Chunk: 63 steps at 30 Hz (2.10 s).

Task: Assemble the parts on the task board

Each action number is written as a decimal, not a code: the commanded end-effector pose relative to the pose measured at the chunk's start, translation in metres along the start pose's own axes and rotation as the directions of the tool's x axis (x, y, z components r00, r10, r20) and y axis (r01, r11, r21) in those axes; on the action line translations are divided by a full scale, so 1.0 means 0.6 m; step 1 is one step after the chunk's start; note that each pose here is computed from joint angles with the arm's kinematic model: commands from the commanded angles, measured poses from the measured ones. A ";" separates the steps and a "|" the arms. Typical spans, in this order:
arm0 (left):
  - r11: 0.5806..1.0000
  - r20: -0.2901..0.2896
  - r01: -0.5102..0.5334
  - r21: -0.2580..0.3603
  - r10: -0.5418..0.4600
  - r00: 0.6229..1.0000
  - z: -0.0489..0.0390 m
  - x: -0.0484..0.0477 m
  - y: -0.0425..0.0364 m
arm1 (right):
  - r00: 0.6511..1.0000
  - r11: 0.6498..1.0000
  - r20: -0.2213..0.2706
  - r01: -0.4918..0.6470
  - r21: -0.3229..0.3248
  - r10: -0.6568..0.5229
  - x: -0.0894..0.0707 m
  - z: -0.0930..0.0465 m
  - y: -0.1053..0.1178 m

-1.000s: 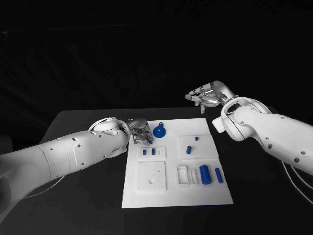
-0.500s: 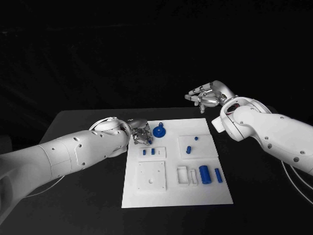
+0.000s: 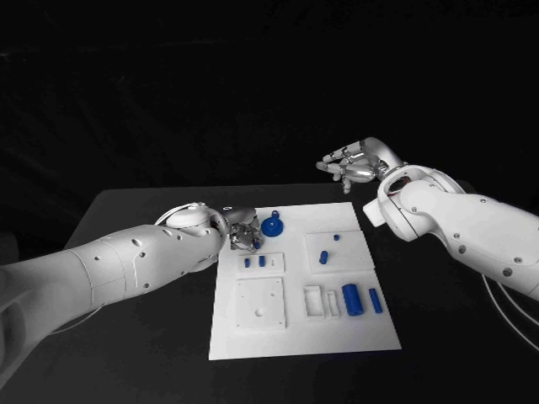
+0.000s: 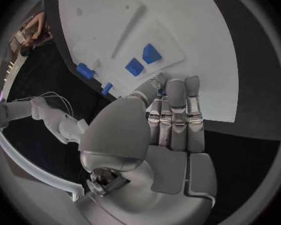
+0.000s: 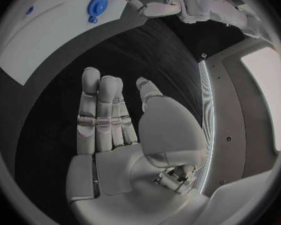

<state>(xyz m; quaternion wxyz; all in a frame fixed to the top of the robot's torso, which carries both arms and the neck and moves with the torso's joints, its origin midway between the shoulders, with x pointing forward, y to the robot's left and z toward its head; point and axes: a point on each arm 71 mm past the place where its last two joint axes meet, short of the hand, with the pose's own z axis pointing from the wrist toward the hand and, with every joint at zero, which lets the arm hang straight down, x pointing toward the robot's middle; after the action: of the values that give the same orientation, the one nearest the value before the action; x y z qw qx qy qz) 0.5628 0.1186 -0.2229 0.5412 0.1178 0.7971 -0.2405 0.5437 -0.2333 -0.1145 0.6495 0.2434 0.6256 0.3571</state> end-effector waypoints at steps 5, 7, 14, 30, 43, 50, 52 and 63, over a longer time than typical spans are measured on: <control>1.000 -0.025 -0.029 0.007 0.029 0.999 -0.003 0.022 0.004 | 1.000 1.000 -0.002 0.000 -0.011 0.000 0.000 0.000 0.002; 1.000 -0.011 -0.025 0.009 0.025 1.000 -0.004 0.020 0.005 | 1.000 1.000 -0.002 0.000 -0.010 0.000 0.000 0.000 0.001; 1.000 0.023 -0.018 0.005 0.018 1.000 -0.006 0.015 0.009 | 1.000 1.000 -0.002 0.001 -0.008 -0.001 -0.001 0.000 0.000; 1.000 0.066 -0.004 -0.023 0.005 0.998 -0.014 0.008 0.033 | 0.999 1.000 -0.039 0.015 0.011 -0.015 0.000 0.000 -0.006; 0.978 0.212 0.208 -0.016 -0.200 0.957 -0.043 -0.042 0.074 | 0.947 0.961 -0.163 0.271 -0.054 -0.277 0.008 0.000 -0.026; 0.800 0.280 0.595 0.076 -0.590 0.757 -0.076 -0.088 0.099 | 0.823 0.840 -0.167 0.531 -0.108 -0.542 0.013 -0.008 -0.051; 0.738 0.282 0.664 0.117 -0.666 0.691 -0.086 -0.095 0.102 | 0.780 0.798 -0.169 0.593 -0.108 -0.602 0.015 -0.010 -0.059; 0.500 0.166 0.822 0.274 -0.866 0.471 -0.124 -0.092 0.084 | 0.655 0.688 -0.232 0.718 -0.106 -0.719 0.042 -0.030 -0.085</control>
<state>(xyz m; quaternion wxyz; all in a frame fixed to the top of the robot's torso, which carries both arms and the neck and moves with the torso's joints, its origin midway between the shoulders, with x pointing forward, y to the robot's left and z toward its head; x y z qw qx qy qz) 0.5501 0.2080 -0.1658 0.4862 -0.2564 0.6720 -0.4964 0.5341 -0.2479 -0.1677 0.6583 -0.0396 0.7376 0.1449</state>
